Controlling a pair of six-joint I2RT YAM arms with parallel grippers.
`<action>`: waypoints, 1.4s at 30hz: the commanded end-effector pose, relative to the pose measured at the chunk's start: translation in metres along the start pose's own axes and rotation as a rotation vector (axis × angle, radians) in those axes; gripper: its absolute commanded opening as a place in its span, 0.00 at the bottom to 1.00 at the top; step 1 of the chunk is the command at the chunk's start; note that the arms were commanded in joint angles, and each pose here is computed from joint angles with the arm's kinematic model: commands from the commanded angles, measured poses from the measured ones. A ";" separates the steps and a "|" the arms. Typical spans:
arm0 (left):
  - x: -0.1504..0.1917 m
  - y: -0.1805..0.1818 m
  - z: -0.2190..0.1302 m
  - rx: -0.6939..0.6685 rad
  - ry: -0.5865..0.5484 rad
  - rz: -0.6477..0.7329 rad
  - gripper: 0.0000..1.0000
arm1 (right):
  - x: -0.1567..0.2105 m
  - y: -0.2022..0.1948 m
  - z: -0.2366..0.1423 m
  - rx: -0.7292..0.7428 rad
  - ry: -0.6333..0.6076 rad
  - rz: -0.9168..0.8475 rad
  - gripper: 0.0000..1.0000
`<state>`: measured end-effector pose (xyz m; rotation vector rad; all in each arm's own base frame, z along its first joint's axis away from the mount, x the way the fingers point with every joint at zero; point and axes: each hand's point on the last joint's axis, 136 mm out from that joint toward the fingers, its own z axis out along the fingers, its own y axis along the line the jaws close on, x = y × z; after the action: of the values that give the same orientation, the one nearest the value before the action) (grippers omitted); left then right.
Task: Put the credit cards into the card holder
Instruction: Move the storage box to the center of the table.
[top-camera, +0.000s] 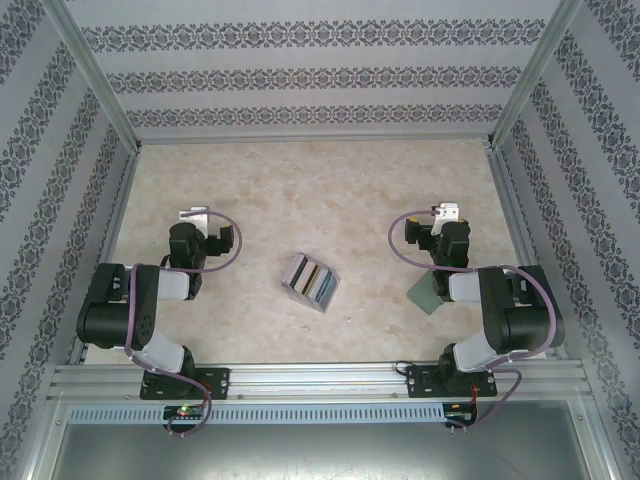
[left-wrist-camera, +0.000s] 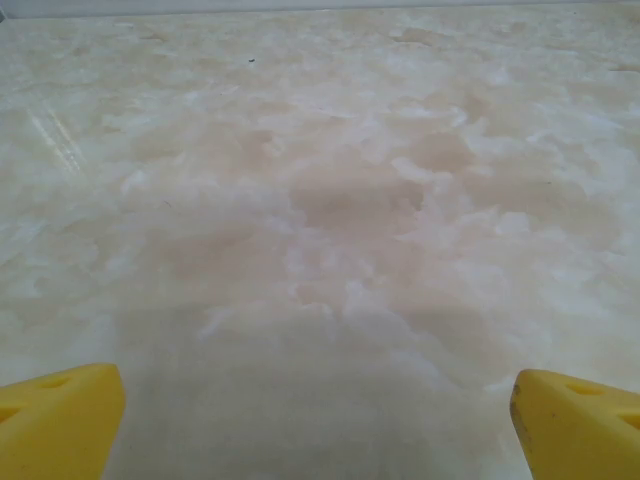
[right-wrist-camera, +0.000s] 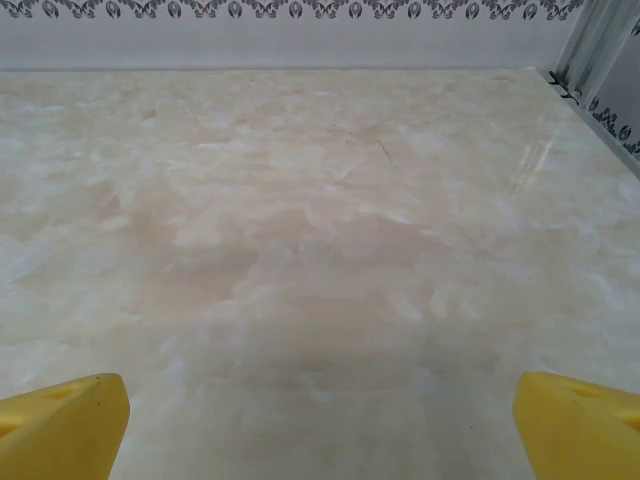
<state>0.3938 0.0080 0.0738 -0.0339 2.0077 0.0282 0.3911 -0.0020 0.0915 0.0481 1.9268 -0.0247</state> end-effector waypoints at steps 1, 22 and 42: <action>-0.011 -0.002 0.002 0.011 -0.028 0.008 0.99 | -0.016 0.002 0.001 -0.020 -0.043 0.006 0.98; -0.011 -0.002 0.002 0.009 -0.029 0.007 1.00 | -0.016 0.002 0.001 -0.019 -0.043 0.006 0.98; -0.010 -0.002 0.002 0.012 -0.027 0.007 1.00 | -0.098 -0.025 -0.066 0.103 -0.150 0.193 0.98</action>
<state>0.3938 0.0074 0.0738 -0.0317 2.0078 0.0248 0.3726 -0.0078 0.1865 0.1221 1.7729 0.0065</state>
